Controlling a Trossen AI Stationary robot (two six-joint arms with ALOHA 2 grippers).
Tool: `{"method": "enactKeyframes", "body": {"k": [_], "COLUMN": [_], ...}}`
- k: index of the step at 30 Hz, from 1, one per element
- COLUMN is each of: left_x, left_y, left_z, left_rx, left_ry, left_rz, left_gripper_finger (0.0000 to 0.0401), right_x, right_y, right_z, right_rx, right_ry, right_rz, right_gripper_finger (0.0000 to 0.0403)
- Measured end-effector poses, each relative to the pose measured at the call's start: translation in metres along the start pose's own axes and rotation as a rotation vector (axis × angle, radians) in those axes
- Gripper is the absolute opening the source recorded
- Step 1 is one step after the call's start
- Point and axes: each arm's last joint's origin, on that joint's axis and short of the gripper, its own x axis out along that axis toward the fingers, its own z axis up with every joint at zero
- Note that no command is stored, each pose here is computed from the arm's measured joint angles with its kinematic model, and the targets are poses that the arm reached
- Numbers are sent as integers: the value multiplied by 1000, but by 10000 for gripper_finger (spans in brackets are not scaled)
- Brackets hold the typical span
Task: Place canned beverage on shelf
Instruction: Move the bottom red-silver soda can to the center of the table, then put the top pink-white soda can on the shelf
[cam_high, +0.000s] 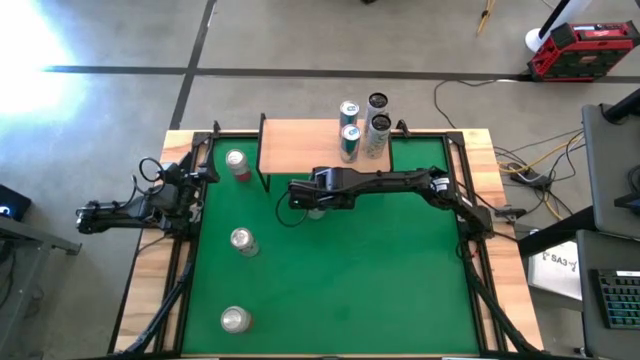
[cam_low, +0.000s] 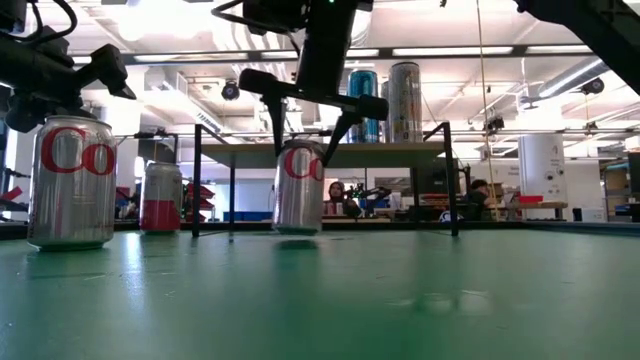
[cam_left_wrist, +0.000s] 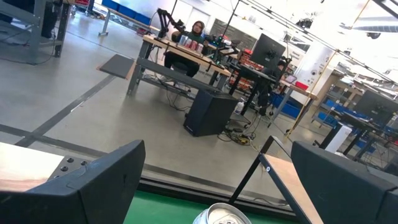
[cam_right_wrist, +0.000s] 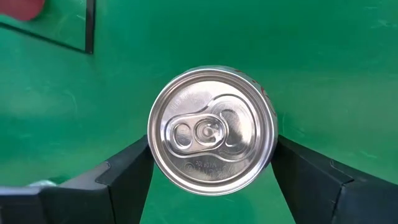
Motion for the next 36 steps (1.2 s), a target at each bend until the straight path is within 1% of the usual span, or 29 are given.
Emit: {"method": "enactKeyframes", "body": {"k": [6,10,12,18,22,26,30,34,36], "left_x": [0,0,0,0,0,0,0,0,0], "left_y": [0,0,0,0,0,0,0,0,0], "left_z": [0,0,0,0,0,0,0,0,0], "left_rx": [0,0,0,0,0,1,0,1,0], "left_ry": [0,0,0,0,0,0,0,0,0], "left_rz": [0,0,0,0,0,0,0,0,0], "left_gripper_finger": [389,389,389,389,389,389,389,389,389], "right_x": [-1,-2,-2,-2,-4,-26,-64,-86,-93], "right_y": [1,1,1,1,1,-6,-11,-25,-34], "right_z": [-4,-8,-8,-8,-16,-26,-36,-51,-55], "right_rx": [-40,-97,-120,-160,-180,-218,-269,-386,-405], "right_ry": [31,23,16,9,20,34,-29,-122,-137], "right_rz": [6,8,7,7,1,-20,46,59,86], "right_gripper_finger": [283,292,306,365,375,375,373,351,335]}}
